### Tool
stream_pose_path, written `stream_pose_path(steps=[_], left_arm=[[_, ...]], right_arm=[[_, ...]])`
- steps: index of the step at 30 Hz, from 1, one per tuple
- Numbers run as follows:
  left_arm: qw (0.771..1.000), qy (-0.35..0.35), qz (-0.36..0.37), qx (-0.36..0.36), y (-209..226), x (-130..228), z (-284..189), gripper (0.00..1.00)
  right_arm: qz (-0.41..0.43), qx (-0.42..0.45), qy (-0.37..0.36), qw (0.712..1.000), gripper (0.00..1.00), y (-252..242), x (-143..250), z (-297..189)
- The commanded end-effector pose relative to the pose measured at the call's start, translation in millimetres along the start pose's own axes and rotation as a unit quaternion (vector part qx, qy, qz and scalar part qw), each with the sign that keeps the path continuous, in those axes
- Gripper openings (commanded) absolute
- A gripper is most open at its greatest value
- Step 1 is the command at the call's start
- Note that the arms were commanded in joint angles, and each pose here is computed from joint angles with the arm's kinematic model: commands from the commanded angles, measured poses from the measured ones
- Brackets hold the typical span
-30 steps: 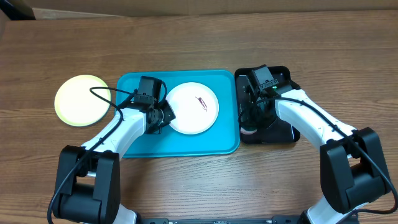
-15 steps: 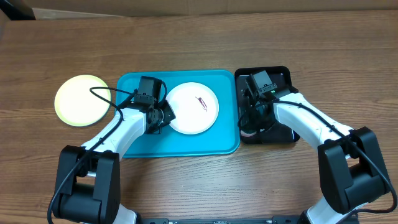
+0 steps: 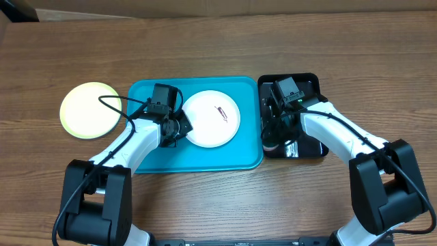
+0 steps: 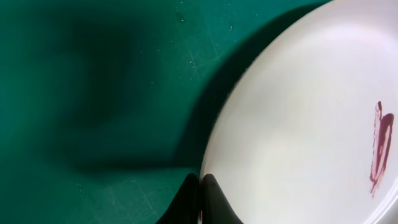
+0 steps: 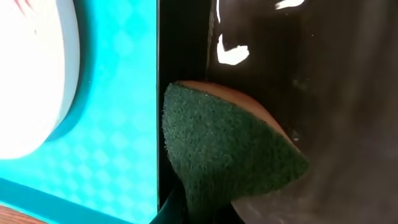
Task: Clean dirty plates on tray and stack at the side
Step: 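Carry the sponge to the white plate with the right gripper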
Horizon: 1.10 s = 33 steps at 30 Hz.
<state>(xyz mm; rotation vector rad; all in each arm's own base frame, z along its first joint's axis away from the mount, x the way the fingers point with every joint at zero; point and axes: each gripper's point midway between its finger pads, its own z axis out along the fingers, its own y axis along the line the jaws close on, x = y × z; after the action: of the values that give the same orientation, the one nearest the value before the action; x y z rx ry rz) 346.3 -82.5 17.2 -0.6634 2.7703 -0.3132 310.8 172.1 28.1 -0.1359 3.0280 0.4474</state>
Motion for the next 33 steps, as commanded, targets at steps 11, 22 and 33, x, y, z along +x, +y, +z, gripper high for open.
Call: stream_pose_path(steps=[11, 22, 33], left_arm=[[1.000, 0.001, -0.002, -0.007, 0.7, -1.3, 4.8, 0.04], [1.000, 0.001, -0.002, -0.007, 0.7, -1.2, 4.8, 0.04], [1.000, 0.002, -0.002, -0.008, 0.9, -0.9, 4.8, 0.04]], right_arm=[[-0.037, 0.175, -0.064, 0.982, 0.04, -39.1, -47.3, -63.8], [-0.085, 0.179, -0.077, 0.977, 0.04, -30.3, -62.9, -86.3], [-0.083, 0.175, -0.094, 0.977, 0.04, -41.7, -59.8, -48.7]])
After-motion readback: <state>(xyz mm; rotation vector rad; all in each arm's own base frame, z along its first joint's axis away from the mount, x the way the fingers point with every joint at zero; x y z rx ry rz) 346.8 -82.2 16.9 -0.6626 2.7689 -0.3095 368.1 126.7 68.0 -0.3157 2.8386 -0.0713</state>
